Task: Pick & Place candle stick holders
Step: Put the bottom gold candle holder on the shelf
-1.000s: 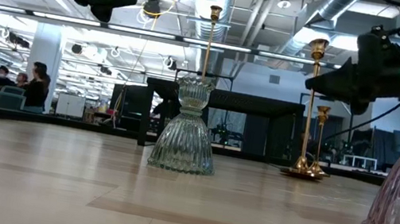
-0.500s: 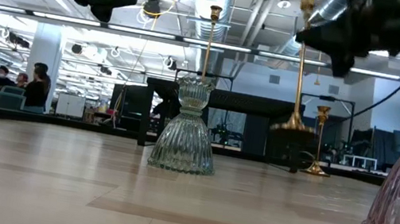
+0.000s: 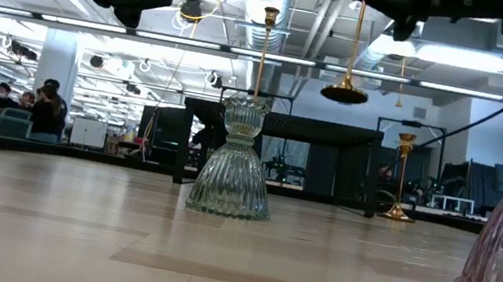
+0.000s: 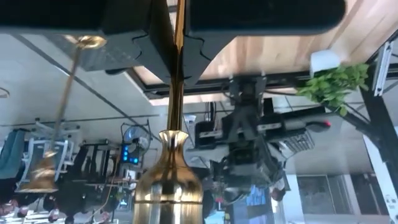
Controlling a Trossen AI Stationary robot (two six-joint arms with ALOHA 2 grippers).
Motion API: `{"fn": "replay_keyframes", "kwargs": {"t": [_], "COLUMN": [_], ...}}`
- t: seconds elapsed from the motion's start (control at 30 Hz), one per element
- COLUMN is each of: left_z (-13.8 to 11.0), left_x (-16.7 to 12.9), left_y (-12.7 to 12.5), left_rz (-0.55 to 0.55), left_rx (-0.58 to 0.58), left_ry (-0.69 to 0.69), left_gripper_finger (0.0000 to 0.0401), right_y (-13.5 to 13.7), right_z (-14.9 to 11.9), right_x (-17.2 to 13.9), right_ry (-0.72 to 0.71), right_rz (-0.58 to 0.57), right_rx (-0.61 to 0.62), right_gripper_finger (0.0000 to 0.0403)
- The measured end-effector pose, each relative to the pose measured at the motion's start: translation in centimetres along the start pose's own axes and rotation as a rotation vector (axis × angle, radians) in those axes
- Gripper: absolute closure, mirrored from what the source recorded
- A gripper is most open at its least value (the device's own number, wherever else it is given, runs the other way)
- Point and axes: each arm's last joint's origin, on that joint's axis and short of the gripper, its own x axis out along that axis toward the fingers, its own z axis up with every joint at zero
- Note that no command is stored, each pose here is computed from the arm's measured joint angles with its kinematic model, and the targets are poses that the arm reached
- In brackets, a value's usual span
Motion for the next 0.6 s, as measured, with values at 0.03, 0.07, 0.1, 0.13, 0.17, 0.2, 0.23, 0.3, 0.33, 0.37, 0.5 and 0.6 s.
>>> {"fn": "replay_keyframes", "kwargs": {"t": [0.03, 0.07, 0.1, 0.13, 0.17, 0.2, 0.23, 0.3, 0.33, 0.37, 0.5, 0.6], "left_z": [0.0, 0.0, 0.0, 0.0, 0.0, 0.0, 0.0, 0.0, 0.0, 0.0, 0.0, 0.0], "left_x": [0.0, 0.0, 0.0, 0.0, 0.0, 0.0, 0.0, 0.0, 0.0, 0.0, 0.0, 0.0], "left_y": [0.0, 0.0, 0.0, 0.0, 0.0, 0.0, 0.0, 0.0, 0.0, 0.0, 0.0, 0.0], "left_rz": [0.000, 0.000, 0.000, 0.000, 0.001, 0.000, 0.000, 0.001, 0.000, 0.000, 0.000, 0.000], "left_rx": [0.000, 0.000, 0.000, 0.000, 0.000, 0.000, 0.000, 0.000, 0.000, 0.000, 0.000, 0.000], "left_ry": [0.000, 0.000, 0.000, 0.000, 0.000, 0.000, 0.000, 0.000, 0.000, -0.001, -0.001, -0.001], "left_gripper_finger": [0.0393, 0.0393, 0.0393, 0.0393, 0.0393, 0.0393, 0.0393, 0.0393, 0.0393, 0.0393, 0.0393, 0.0393], "right_y": [-0.7, -1.3, -1.9, -2.4, -3.0, -3.6, -4.1, -5.3, -5.8, -6.5, -8.8, -10.5], "right_z": [0.2, 0.3, 0.4, 0.3, 0.3, 0.3, 0.4, 0.3, 0.2, 0.1, 0.4, 0.2], "right_x": [0.0, 0.2, 0.3, 0.5, 0.8, 1.1, 1.4, 2.1, 2.4, 2.8, 4.0, 5.0], "right_ry": [-0.004, -0.014, -0.018, -0.019, -0.019, -0.020, -0.023, -0.022, -0.017, -0.010, -0.004, 0.001], "right_rz": [-0.005, -0.007, -0.006, -0.006, -0.005, -0.002, 0.001, -0.007, -0.014, -0.022, -0.061, -0.064], "right_rx": [0.000, -0.002, -0.003, 0.000, 0.001, 0.001, 0.000, 0.002, 0.004, 0.007, 0.010, 0.014], "right_gripper_finger": [0.0402, 0.0402, 0.0402, 0.0402, 0.0402, 0.0403, 0.0403, 0.0403, 0.0403, 0.0403, 0.0403, 0.0403]}}
